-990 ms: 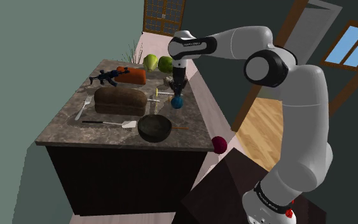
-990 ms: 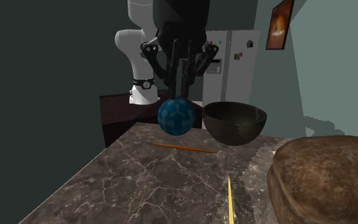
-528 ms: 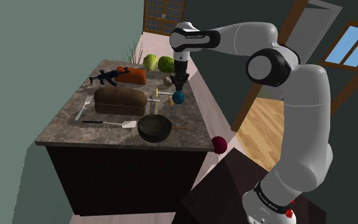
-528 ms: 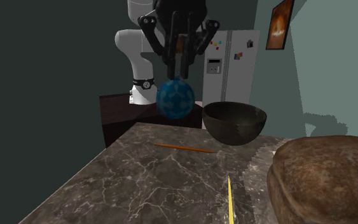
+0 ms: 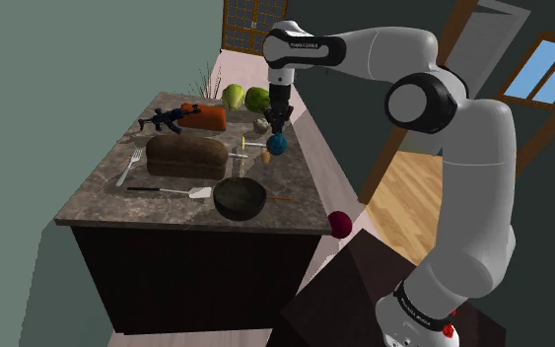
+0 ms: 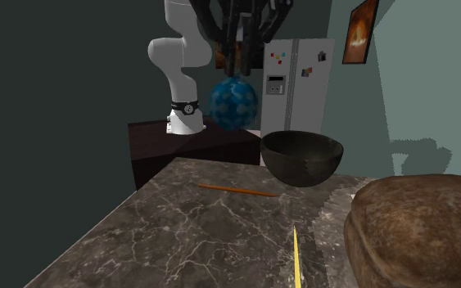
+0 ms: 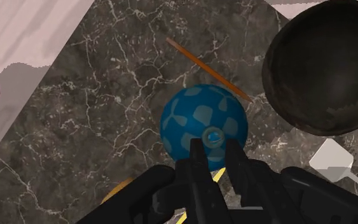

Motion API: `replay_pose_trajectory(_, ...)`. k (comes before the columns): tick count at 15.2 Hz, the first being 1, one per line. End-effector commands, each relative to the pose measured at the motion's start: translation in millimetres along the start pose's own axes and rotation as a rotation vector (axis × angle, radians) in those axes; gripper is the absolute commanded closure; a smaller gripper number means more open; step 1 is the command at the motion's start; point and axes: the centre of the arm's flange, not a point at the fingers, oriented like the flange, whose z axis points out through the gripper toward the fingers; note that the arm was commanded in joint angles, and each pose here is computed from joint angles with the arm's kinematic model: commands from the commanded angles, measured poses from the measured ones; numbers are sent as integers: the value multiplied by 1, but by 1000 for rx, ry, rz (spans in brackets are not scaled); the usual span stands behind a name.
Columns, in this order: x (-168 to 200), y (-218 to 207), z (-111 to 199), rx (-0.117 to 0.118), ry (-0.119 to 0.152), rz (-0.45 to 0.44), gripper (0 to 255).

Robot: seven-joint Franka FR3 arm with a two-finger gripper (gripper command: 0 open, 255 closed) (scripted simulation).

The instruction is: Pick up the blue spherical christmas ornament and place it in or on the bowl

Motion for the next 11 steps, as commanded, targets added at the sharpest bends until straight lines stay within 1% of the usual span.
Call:
replay_pose_trajectory(1,-8,-22,-6,0,0,0,255)
replay_pose_trajectory(11,-53,-144,-27,0,0,0,255)
